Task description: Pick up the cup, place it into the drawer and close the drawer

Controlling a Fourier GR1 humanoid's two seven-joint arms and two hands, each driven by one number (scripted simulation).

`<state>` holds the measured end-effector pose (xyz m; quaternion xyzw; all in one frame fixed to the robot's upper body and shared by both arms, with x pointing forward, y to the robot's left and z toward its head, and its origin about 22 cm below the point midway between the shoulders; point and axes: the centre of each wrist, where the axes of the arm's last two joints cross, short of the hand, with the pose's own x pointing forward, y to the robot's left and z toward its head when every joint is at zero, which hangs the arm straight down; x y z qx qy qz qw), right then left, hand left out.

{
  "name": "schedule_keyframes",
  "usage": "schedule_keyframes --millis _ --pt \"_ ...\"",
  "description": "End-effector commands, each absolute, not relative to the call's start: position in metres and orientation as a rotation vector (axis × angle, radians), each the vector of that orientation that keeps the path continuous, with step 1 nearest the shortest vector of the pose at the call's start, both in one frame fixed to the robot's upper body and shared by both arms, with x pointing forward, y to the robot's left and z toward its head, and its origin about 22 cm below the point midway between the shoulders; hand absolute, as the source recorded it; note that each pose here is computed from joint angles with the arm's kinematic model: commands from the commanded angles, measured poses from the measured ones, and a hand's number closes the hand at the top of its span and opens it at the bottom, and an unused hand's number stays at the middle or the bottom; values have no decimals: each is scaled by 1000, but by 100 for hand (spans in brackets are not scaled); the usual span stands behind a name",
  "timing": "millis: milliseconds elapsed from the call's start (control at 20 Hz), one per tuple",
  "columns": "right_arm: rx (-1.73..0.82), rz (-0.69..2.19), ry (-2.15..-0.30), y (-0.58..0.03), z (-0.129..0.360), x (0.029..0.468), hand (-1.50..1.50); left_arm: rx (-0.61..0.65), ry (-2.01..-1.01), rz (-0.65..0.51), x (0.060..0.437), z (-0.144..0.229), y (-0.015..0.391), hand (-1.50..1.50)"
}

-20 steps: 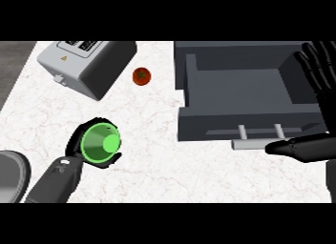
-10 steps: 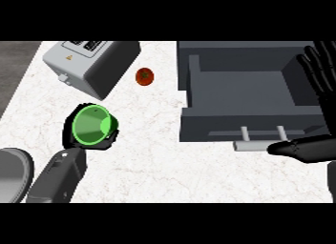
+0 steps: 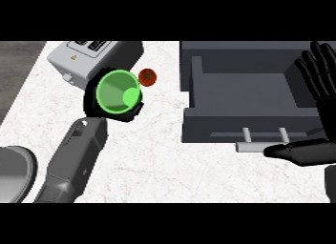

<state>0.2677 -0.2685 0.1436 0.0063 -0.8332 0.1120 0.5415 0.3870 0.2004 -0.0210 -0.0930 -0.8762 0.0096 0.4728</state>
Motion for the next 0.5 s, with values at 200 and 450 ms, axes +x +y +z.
schedule_keyframes --millis 200,450 --pt "5 262 -1964 -280 140 274 -150 -312 -2178 -89 419 97 121 150" --pt "-2 252 -1991 -269 148 284 -150 -237 -2168 -133 428 151 83 150"
